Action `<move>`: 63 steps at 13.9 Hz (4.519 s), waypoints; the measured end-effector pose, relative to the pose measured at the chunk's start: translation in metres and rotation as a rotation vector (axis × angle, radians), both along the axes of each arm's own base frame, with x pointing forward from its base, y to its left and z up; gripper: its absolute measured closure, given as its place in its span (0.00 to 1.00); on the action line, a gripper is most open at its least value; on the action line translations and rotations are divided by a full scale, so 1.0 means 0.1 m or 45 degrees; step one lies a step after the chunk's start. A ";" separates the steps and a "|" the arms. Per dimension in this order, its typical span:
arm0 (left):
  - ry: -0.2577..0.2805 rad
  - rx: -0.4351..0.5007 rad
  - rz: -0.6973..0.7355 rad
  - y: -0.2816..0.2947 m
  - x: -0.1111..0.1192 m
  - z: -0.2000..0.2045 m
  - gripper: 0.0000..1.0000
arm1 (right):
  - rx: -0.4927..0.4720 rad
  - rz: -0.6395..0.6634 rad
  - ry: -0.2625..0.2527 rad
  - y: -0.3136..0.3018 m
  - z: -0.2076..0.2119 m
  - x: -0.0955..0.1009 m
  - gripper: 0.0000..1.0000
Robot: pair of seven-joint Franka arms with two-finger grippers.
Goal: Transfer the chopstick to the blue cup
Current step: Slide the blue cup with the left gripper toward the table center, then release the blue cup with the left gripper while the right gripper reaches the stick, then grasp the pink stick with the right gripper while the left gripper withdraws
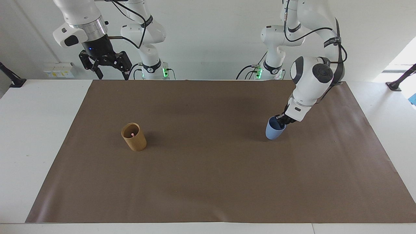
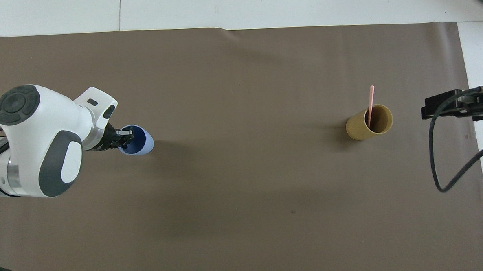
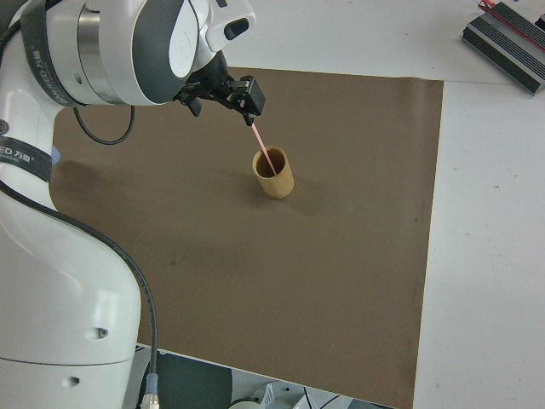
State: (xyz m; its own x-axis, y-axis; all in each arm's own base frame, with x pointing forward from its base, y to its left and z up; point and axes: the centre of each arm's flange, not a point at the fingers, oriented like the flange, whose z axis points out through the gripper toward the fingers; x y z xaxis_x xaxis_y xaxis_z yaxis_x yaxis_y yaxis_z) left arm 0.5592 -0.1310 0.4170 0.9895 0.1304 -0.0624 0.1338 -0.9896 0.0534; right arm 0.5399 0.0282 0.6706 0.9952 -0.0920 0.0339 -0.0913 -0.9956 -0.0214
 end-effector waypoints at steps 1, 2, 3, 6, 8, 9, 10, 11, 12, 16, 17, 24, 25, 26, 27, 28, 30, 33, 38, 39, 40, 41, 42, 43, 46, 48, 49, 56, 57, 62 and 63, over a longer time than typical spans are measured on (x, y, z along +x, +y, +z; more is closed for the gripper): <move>0.004 0.005 0.004 -0.10 0.02 0.17 0.96 | 0.000 0.000 -0.001 0.00 0.00 0.00 0.00; -0.005 0.015 0.026 -0.26 0.02 0.33 0.96 | 0.000 0.000 -0.001 0.00 0.00 0.00 0.00; -0.020 0.017 0.055 -0.48 -0.01 0.45 0.96 | 0.000 0.000 -0.001 0.00 0.00 0.00 0.00; -0.043 0.011 0.119 -1.25 -0.25 0.56 0.96 | 0.000 0.000 -0.001 0.00 0.00 0.00 0.00; -0.075 -0.012 0.148 -1.72 -0.42 0.53 0.96 | 0.000 0.000 -0.001 0.00 0.00 0.00 0.00; -0.077 -0.016 0.145 -1.94 -0.51 0.46 0.96 | 0.000 0.000 -0.001 0.00 0.00 0.00 0.00; -0.073 -0.017 0.135 -2.15 -0.60 0.36 0.96 | 0.000 0.000 -0.001 0.00 0.00 0.00 0.00; -0.069 -0.016 0.122 -2.34 -0.69 0.26 0.96 | 0.000 0.000 -0.002 0.00 0.00 0.00 0.00; -0.061 -0.012 0.104 -2.50 -0.77 0.15 0.96 | 0.000 0.000 -0.001 0.00 0.00 0.00 0.00; -0.070 -0.022 0.075 -2.75 -0.84 -0.11 0.96 | 0.003 -0.001 -0.055 0.00 -0.04 0.07 0.00; -0.070 -0.020 0.074 -2.74 -0.84 -0.13 0.96 | 0.004 -0.001 -0.078 0.01 -0.08 0.10 0.00; -0.050 -0.004 0.039 -2.87 -0.96 -0.46 0.96 | 0.007 0.015 -0.167 0.02 -0.61 0.35 0.00; -0.048 -0.002 0.040 -2.87 -0.96 -0.49 0.91 | 0.003 0.054 -0.176 0.03 -0.73 0.43 0.00; -0.047 -0.001 0.040 -2.87 -0.96 -0.50 0.81 | -0.001 0.099 -0.200 0.04 -0.85 0.53 0.00; -0.048 -0.001 0.041 -2.87 -0.96 -0.50 0.69 | -0.005 0.136 -0.228 0.04 -0.98 0.64 0.00; -0.048 -0.001 0.041 -2.87 -0.96 -0.50 0.58 | -0.007 0.154 -0.247 0.05 -1.11 0.74 0.00; -0.047 0.004 0.040 -2.86 -0.95 -0.50 0.37 | -0.007 0.160 -0.263 0.06 -1.36 0.91 0.00; -0.044 0.052 0.038 -2.76 -0.91 -0.45 0.03 | -0.007 0.164 -0.269 0.08 -1.52 0.96 0.00; -0.087 0.038 0.087 -2.12 -0.60 0.20 0.00 | -0.006 0.200 -0.338 0.23 -1.86 0.90 0.00; -0.097 0.034 0.083 -1.92 -0.53 0.36 0.00 | -0.011 0.242 -0.323 0.26 -1.94 0.86 0.00; -0.099 0.034 0.075 -1.68 -0.47 0.52 0.00 | -0.017 0.293 -0.286 0.27 -2.01 0.81 0.00; -0.095 0.039 0.065 -1.45 -0.42 0.65 0.00 | -0.020 0.327 -0.238 0.26 -2.03 0.75 0.00; -0.089 0.044 0.050 -1.22 -0.38 0.75 0.00 | -0.022 0.343 -0.213 0.25 -2.02 0.71 0.00; -0.080 0.049 0.030 -0.99 -0.34 0.83 0.00 | -0.023 0.350 -0.210 0.24 -1.99 0.70 0.00; -0.048 0.060 -0.030 -0.37 -0.18 0.85 0.00 | -0.024 0.358 -0.213 0.24 -1.97 0.69 0.23; -0.026 0.062 -0.083 0.03 -0.09 0.82 0.00 | -0.026 0.356 -0.237 0.23 -1.97 0.71 0.30; -0.018 0.060 -0.117 0.26 -0.06 0.82 0.00 | -0.027 0.355 -0.255 0.23 -1.97 0.72 0.39; -0.031 0.045 -0.233 1.17 -0.08 1.13 0.00 | -0.029 0.339 -0.322 0.22 -1.96 0.80 0.63; -0.035 0.045 -0.237 1.16 -0.09 1.27 0.00 | -0.029 0.336 -0.332 0.22 -1.96 0.81 0.64; -0.045 0.045 -0.248 1.13 -0.22 2.05 0.00 | -0.029 0.334 -0.338 0.22 -1.96 0.82 0.91; -0.041 0.045 -0.248 1.14 -0.25 2.15 0.00 | -0.029 0.333 -0.340 0.22 -1.95 0.83 0.91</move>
